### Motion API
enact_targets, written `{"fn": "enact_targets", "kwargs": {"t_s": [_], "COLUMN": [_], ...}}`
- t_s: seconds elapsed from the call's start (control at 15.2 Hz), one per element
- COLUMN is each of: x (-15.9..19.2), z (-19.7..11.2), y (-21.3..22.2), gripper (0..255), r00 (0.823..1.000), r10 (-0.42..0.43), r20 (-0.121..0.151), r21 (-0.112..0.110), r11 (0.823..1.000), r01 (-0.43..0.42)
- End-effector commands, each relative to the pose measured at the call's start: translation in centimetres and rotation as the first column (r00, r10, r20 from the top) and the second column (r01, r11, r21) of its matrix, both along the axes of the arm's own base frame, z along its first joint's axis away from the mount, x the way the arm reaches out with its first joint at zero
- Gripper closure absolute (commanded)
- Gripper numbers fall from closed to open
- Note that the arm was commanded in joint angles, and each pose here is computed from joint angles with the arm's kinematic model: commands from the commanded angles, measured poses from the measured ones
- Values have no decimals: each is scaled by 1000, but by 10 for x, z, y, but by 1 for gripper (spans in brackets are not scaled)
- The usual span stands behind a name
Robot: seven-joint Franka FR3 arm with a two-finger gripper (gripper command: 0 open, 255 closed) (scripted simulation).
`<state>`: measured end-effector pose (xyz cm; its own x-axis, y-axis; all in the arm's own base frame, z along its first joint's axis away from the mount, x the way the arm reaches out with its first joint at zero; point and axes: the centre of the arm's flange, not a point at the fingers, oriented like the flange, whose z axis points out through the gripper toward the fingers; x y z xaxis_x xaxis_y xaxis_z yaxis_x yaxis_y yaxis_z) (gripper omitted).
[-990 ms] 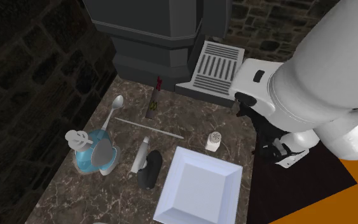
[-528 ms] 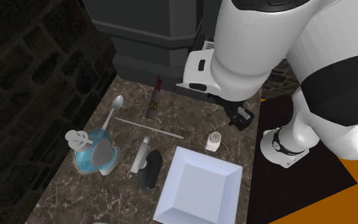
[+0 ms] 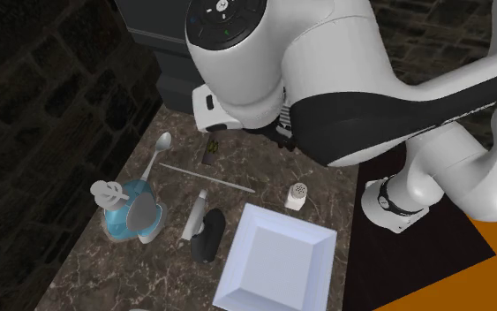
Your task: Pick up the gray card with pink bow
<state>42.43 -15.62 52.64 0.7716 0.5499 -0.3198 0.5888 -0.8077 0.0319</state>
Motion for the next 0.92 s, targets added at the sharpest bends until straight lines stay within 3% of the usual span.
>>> {"fn": "enact_targets", "kwargs": {"t_s": [0.0,0.26,0.53,0.86], "x": [22,66,110,113], "z": [-8,-31,-56,-79], "y": [-12,-33,-46,-46], "gripper": [0,0,0,0], "r00": [994,950,866,860], "r10": [103,288,461,469], "r20": [-44,-122,-196,-200], "r21": [2,16,45,47], "r11": [995,957,886,881], "r01": [-103,-288,-461,-470]}}
